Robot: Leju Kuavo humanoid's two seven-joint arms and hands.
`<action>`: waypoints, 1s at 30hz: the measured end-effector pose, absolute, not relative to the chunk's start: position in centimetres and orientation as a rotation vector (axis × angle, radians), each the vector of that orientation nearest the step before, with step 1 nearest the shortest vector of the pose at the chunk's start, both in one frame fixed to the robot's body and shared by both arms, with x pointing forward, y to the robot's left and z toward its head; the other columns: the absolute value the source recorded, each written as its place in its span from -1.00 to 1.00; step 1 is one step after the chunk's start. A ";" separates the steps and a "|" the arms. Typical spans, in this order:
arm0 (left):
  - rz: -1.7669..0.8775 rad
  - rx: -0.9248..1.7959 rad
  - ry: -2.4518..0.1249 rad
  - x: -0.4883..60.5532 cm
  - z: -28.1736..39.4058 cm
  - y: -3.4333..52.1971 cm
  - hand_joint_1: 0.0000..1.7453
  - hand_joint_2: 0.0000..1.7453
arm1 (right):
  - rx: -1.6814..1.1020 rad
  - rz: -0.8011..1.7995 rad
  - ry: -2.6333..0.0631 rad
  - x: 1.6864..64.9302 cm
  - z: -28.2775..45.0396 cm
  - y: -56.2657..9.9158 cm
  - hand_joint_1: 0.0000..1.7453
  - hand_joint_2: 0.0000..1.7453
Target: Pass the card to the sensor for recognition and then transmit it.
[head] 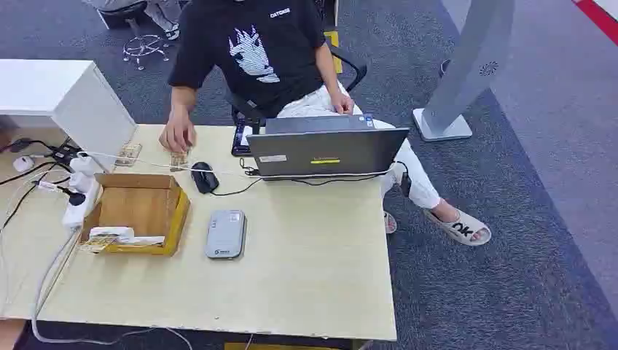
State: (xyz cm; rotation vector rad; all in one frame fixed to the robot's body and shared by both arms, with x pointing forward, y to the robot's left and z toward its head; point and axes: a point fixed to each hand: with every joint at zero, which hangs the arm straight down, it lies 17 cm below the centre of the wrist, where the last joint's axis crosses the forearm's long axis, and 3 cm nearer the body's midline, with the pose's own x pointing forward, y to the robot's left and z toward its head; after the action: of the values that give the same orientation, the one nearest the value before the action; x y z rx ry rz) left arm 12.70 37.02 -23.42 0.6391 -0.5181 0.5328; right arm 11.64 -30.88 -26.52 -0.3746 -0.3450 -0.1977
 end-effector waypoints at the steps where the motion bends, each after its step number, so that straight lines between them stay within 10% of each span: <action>1: 0.522 0.689 -0.495 11.7 -23.3 37.9 -1.00 -1.00 | -0.380 -0.219 -0.301 10.7 -26.8 -31.0 -1.00 1.00; 2: 0.498 0.735 -0.483 11.0 -23.0 39.0 -1.00 1.00 | -0.386 -0.233 -0.261 9.8 -27.0 -31.2 -1.00 1.00; 6: 0.346 0.863 -0.491 11.1 -21.5 42.0 -1.00 1.00 | -0.423 -0.239 -0.110 6.3 -27.4 -31.6 -1.00 1.00; 17: 0.940 1.095 -0.322 1.1 -19.7 46.0 -1.00 1.00 | -0.406 -0.181 -0.086 5.7 -27.6 -30.5 -1.00 1.00; 30: 1.080 1.432 -0.769 2.8 -7.1 55.2 -1.00 1.00 | -0.362 -0.153 -0.107 6.3 -27.6 -28.8 -1.00 1.00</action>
State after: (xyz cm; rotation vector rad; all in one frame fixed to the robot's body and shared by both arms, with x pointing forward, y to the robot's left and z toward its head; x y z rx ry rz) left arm 2.76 55.20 -7.13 1.4325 -0.7686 1.0800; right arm 6.27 -28.84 -27.64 -0.3618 -0.1071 -0.1533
